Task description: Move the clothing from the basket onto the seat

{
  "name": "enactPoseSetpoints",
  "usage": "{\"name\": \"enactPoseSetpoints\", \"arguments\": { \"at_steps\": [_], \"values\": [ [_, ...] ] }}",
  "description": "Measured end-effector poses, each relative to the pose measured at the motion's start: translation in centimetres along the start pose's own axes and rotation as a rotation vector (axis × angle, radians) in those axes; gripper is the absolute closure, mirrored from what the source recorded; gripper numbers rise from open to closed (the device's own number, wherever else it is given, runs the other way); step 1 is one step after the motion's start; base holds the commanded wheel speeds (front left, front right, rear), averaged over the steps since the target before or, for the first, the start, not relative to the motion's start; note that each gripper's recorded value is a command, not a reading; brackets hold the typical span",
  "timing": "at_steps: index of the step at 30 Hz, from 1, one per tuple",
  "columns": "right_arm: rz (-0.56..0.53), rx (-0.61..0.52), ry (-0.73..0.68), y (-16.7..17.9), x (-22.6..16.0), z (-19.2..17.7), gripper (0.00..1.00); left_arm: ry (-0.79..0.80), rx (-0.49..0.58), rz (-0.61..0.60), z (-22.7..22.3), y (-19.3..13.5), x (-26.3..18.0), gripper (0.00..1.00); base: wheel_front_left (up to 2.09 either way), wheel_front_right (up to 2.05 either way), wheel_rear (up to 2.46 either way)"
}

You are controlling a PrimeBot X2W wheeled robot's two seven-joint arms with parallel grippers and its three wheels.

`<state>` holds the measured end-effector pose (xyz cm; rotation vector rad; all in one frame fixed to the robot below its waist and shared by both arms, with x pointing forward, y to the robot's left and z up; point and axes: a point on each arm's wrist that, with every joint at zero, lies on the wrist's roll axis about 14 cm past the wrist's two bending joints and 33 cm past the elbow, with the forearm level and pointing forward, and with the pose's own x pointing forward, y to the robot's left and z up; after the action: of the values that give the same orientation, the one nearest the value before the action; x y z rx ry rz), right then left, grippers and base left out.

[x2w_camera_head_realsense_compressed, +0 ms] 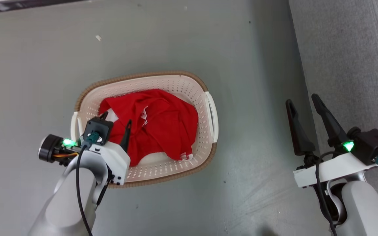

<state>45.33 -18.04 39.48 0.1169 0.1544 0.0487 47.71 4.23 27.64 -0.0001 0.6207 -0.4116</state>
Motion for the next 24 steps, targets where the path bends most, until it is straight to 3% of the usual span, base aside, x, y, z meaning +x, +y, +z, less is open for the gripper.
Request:
{"name": "enactPoseSetpoints", "arguments": {
  "at_steps": [24],
  "values": [
    [0.010,0.011,0.056,-0.6,3.3,-3.7,0.00,0.166,0.050,0.022,-4.1,0.9,7.3,0.00,0.00,0.00,0.00]
  ]
}}
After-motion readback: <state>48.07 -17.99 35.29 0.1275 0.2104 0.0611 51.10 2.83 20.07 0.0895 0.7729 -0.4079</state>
